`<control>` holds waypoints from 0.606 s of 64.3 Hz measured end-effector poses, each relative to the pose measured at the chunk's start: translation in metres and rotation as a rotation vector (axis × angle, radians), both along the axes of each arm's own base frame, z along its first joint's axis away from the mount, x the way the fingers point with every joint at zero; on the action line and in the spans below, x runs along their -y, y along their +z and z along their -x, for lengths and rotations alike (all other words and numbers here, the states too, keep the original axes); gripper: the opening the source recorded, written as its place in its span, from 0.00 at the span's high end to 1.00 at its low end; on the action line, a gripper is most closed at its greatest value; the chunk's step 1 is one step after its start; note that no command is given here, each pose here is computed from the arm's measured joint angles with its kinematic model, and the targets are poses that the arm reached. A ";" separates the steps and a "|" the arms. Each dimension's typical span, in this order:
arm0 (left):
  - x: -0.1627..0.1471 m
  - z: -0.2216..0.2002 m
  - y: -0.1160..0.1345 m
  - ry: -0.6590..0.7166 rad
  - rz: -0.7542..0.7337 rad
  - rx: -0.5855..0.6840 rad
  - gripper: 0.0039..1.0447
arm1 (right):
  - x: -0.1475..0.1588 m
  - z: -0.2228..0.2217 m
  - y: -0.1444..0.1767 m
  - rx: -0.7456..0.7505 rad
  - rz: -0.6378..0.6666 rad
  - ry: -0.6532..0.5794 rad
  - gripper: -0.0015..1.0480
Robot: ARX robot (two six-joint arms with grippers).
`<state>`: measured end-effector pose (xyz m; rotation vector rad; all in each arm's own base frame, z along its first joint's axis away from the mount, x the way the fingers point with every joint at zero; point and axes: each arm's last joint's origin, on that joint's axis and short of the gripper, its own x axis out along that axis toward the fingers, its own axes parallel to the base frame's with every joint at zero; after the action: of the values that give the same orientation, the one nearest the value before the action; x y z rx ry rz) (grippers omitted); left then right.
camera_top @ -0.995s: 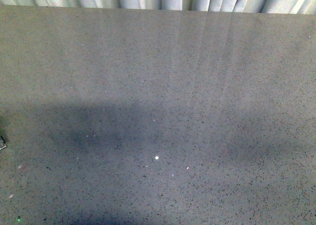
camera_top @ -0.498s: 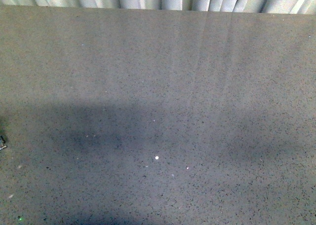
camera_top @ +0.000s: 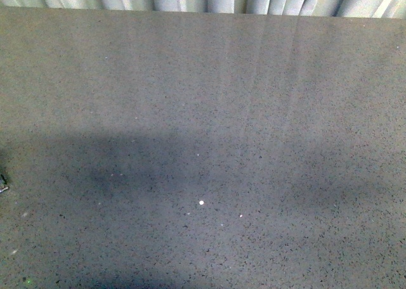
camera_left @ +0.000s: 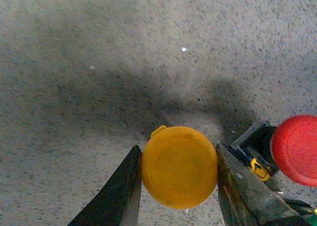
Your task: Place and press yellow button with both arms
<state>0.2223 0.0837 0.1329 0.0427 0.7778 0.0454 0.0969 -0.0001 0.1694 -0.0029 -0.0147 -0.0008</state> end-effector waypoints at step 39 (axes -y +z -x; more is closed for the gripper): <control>0.133 -0.031 0.067 -0.410 0.035 0.133 0.68 | 0.000 0.000 0.000 0.000 0.000 0.000 0.09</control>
<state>0.2533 -0.0491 0.2000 0.1633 0.6247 -0.3518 0.0969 -0.0001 0.1694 -0.0025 -0.0147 -0.0008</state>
